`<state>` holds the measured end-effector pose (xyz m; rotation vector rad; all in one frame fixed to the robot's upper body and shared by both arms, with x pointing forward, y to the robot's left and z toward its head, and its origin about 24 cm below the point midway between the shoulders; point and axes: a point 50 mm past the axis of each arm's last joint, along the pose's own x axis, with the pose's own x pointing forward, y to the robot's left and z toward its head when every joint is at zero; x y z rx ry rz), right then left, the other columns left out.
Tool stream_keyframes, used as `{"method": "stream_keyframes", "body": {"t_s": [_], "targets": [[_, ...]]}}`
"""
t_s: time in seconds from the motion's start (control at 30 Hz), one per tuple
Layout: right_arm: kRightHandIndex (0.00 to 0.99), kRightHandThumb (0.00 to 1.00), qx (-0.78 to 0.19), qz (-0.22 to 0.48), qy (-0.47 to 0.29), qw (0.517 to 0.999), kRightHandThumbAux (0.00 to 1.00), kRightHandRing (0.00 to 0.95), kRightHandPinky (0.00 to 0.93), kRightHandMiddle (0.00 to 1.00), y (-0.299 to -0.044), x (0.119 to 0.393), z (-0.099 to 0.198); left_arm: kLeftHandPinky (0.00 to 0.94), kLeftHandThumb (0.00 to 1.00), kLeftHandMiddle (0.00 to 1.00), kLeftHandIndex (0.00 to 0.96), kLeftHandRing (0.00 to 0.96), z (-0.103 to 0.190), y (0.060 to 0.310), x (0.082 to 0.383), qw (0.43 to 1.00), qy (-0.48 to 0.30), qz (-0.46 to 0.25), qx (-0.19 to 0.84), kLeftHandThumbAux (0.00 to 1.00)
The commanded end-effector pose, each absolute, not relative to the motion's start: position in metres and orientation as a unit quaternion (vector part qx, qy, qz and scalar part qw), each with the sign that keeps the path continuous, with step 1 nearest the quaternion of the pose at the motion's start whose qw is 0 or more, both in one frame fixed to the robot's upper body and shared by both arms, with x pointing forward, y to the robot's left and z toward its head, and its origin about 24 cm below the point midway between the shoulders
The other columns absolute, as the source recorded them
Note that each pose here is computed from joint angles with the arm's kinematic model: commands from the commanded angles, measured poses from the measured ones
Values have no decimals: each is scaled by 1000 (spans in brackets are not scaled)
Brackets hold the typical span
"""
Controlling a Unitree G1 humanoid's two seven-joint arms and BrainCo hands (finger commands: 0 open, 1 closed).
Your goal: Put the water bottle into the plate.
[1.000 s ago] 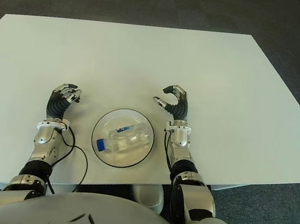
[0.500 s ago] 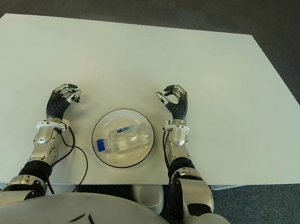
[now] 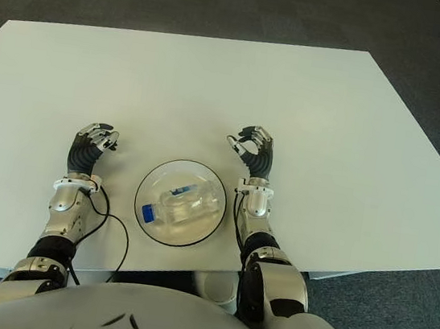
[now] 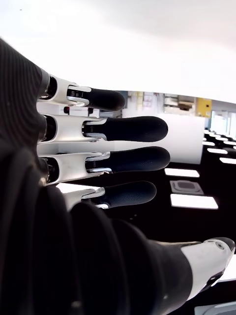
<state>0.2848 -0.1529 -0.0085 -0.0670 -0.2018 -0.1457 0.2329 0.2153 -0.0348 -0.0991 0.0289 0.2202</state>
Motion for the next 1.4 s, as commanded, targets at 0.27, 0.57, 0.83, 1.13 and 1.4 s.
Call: {"method": "stream_keyframes", "body": {"t_s": [0.27, 0.57, 0.83, 1.13, 1.4], "targets": [[437, 711, -12, -97, -62, 993, 724, 725, 732, 716, -155, 278, -21, 572, 709, 605, 435, 589, -49, 216, 221, 990, 55, 114, -57, 709], [437, 710, -16, -101, -52, 993, 725, 723, 724, 719, -159, 277, -24, 579, 709, 612, 435, 596, -49, 217, 221, 990, 58, 116, -46, 710], [436, 709, -27, -100, -49, 993, 726, 731, 741, 720, -160, 278, -24, 581, 708, 615, 435, 600, -49, 217, 220, 990, 58, 119, -45, 710], [436, 709, -38, -91, -42, 994, 726, 729, 738, 717, -158, 278, -25, 572, 708, 611, 435, 593, -49, 216, 219, 990, 57, 118, -48, 710], [436, 709, -72, -69, -12, 995, 727, 719, 723, 707, -158, 280, -29, 572, 708, 602, 435, 586, -50, 216, 219, 989, 62, 120, -53, 710]]}}
